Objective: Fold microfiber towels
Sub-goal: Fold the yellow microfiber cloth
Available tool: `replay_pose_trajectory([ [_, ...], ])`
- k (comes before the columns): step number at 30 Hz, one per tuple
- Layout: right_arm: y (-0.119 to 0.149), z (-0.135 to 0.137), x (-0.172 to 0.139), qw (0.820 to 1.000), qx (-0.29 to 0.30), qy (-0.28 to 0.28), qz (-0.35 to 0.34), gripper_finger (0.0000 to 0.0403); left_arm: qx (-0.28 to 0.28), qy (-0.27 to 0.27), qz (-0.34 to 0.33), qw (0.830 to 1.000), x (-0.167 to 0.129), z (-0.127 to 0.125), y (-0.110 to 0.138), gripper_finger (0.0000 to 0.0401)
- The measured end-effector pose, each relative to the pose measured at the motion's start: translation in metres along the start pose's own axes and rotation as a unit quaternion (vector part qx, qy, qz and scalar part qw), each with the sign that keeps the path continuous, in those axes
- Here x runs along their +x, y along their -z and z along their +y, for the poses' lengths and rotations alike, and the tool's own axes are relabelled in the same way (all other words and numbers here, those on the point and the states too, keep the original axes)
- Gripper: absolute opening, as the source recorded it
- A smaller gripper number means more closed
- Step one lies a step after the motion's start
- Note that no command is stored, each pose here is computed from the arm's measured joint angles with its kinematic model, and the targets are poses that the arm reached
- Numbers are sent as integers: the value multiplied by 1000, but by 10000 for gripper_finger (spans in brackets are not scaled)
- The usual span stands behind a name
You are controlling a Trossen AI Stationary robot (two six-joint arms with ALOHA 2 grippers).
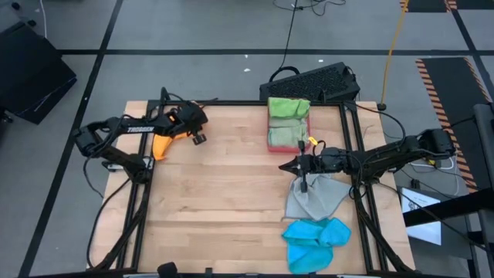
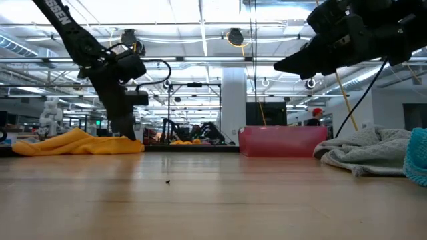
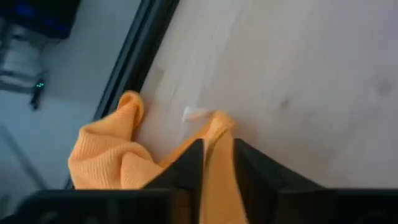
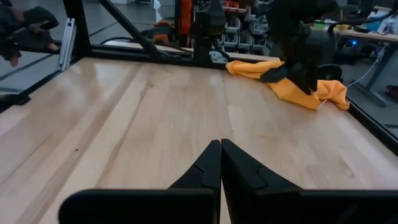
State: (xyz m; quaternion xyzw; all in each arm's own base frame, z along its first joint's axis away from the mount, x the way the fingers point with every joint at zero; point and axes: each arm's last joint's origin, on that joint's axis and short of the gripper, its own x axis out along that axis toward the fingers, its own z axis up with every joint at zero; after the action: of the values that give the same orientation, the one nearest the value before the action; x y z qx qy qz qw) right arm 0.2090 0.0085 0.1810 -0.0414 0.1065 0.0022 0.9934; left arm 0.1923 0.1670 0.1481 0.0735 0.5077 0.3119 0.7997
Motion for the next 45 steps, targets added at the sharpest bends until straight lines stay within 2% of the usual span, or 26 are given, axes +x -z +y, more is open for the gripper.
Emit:
replay_pose_trajectory([
  [5, 0, 0, 0, 1000, 4, 0, 1, 0, 4, -31, 24, 999, 8, -2, 3, 161],
  [9, 2, 0, 0, 1000, 12, -1, 9, 0, 5, -31, 22, 999, 19, -2, 3, 168],
  [13, 2, 0, 0, 1000, 19, -1, 13, 0, 9, -21, 34, 999, 32, -3, 8, 127],
  [18, 5, 0, 0, 999, 33, -2, 25, 0, -11, 12, 15, 1000, 27, -16, 3, 19],
  [26, 4, 0, 0, 999, 33, -1, 22, 0, -26, 19, -73, 997, -21, -50, -25, 5],
  [33, -1, -2, 0, 998, 57, 28, -4, 0, -57, 90, -161, 981, -75, -89, -37, 11],
  [36, -1, -1, 1, 997, 72, 26, -9, 0, -52, 125, -194, 972, -100, -109, -37, 4],
  [39, 2, 2, 3, 996, 92, 20, 0, 6, -52, 134, -222, 964, -123, -129, -32, 10],
  [45, 15, 13, 15, 991, 129, 2, 26, 48, -57, 141, -263, 953, -160, -166, -15, 7],
])
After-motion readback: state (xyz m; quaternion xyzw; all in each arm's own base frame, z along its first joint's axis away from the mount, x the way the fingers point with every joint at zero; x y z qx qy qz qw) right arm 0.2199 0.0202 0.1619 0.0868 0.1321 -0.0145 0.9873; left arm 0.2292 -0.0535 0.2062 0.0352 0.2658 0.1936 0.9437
